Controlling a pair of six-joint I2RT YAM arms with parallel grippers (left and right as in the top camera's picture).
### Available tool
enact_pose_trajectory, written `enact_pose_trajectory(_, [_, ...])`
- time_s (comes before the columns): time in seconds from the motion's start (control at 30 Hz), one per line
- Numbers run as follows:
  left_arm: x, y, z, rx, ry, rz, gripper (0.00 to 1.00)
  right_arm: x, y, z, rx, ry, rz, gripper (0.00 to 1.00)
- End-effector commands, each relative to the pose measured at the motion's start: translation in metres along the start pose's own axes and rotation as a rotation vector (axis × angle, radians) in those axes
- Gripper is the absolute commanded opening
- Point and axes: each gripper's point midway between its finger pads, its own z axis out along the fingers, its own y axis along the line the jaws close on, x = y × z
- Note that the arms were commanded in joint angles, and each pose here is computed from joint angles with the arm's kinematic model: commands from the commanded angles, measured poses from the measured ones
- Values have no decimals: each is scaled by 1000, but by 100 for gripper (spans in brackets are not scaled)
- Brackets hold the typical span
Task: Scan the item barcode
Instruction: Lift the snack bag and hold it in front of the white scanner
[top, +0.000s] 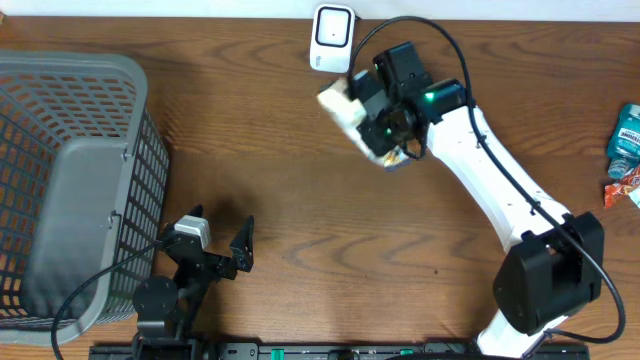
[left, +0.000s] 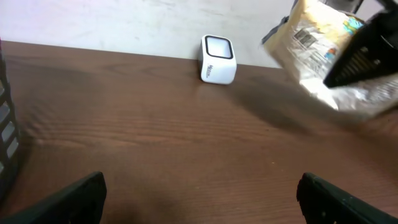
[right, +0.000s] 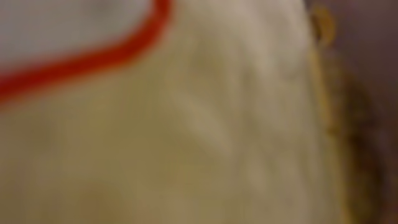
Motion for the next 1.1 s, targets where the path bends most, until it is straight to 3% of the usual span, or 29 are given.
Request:
enact_pose_trajectory(0.0, [13,3,2,-8,36,-18,98,-13,-59,-34,368,-24,-19,1])
enact_pose_trajectory(0.37, [13,3,2,-8,36,-18,98,-61,-71,-28,419,-189,-131,1])
enact_pose_trajectory(0.57, [13,3,2,-8,36,-18,98,-97,-91,-9,544,-299,-134,1])
enact_pose_trajectory(0.87, [13,3,2,-8,36,-18,98,-121,-130,47,809,-269,-278,1])
enact_pose_trajectory(1.07, [13,3,2,-8,36,-18,98,-152,-146,71,888,-287,-264,1])
